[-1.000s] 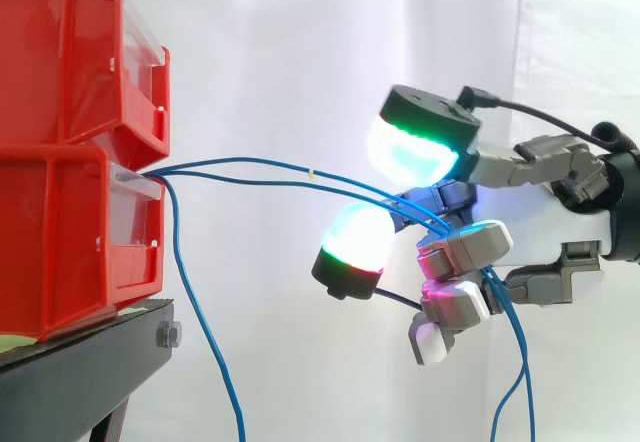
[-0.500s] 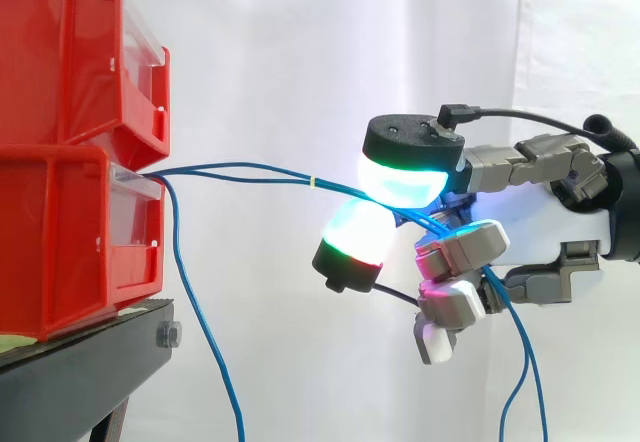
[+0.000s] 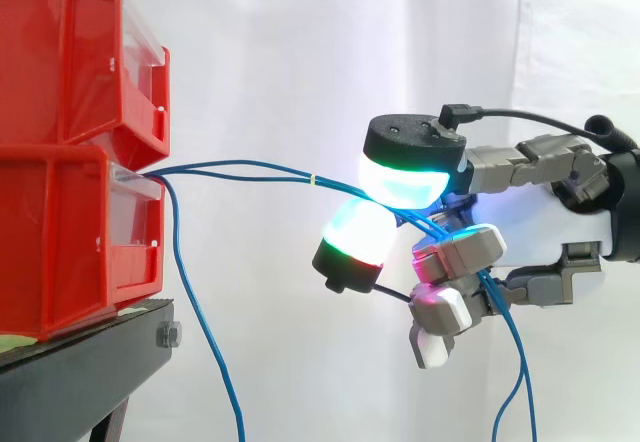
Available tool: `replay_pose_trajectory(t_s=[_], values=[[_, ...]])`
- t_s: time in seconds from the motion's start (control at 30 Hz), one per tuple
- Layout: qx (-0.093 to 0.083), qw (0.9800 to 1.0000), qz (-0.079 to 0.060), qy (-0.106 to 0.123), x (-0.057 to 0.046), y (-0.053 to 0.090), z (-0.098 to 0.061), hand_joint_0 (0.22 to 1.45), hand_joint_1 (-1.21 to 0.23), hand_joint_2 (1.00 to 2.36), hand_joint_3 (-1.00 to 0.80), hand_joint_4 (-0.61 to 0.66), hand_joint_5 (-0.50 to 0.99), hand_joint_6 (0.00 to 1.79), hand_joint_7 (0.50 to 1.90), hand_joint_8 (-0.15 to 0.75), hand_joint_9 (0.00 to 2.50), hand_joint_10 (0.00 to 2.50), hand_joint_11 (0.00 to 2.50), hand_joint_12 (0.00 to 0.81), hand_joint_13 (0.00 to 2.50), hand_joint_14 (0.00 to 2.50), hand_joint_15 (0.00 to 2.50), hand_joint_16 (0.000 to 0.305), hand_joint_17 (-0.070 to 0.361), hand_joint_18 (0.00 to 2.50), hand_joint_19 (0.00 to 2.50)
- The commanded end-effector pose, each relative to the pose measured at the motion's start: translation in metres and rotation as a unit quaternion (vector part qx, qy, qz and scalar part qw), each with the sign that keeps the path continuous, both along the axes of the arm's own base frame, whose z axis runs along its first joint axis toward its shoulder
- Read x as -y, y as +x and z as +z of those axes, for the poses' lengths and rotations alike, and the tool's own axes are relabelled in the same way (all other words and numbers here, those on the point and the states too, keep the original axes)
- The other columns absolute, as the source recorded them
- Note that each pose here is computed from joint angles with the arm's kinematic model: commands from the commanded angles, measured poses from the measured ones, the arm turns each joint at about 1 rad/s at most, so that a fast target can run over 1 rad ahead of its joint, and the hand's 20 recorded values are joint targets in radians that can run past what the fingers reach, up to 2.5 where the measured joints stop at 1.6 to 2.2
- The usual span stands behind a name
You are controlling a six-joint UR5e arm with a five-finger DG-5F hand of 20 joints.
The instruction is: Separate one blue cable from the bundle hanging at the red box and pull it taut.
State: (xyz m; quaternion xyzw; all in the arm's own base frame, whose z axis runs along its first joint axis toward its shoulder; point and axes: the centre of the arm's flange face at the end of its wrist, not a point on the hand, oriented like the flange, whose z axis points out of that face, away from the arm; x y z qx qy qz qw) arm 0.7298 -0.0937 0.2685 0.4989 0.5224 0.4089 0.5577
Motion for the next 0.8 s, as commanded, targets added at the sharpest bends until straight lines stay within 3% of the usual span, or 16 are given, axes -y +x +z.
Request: replay_pose_trajectory(t_s=[0.0, 0.23, 0.43, 0.57, 0.77], values=[[-0.001, 1.0000, 0.000, -0.001, -0.0005, -0.0001, -0.0003, 0.78, -0.90, 1.02, -0.22, 0.06, -0.20, 0.96, 0.89, 0.332, 1.24, 0.00, 1.60, 0.364, 1.07, 0.03, 0.78, 0.047, 0.105, 0.81, 0.56], [-0.001, 1.0000, 0.000, 0.001, -0.0005, -0.0001, -0.0003, 0.82, -0.94, 1.00, -0.50, 0.06, -0.19, 0.95, 0.90, 0.341, 1.26, 0.00, 1.60, 0.362, 1.06, 0.03, 0.75, 0.043, 0.097, 0.81, 0.50], [-0.001, 1.0000, 0.000, 0.001, -0.0005, -0.0003, -0.0005, 0.82, -0.97, 1.00, -0.50, 0.05, -0.17, 0.95, 0.92, 0.341, 1.28, 0.00, 1.61, 0.354, 1.06, 0.03, 0.74, 0.041, 0.091, 0.80, 0.46], [-0.001, 1.0000, 0.000, 0.000, -0.0005, -0.0001, -0.0003, 0.71, -0.98, 1.00, -0.50, 0.05, -0.15, 0.94, 0.98, 0.352, 1.31, 0.00, 1.60, 0.348, 1.05, 0.03, 0.74, 0.040, 0.089, 0.80, 0.47], [0.001, 1.0000, 0.001, 0.000, -0.0016, 0.0003, 0.0000, 0.51, -0.83, 1.00, -0.50, 0.09, -0.13, 0.89, 1.00, 0.375, 1.36, 0.01, 1.51, 0.373, 1.07, 0.02, 0.72, 0.043, 0.096, 0.80, 0.51]])
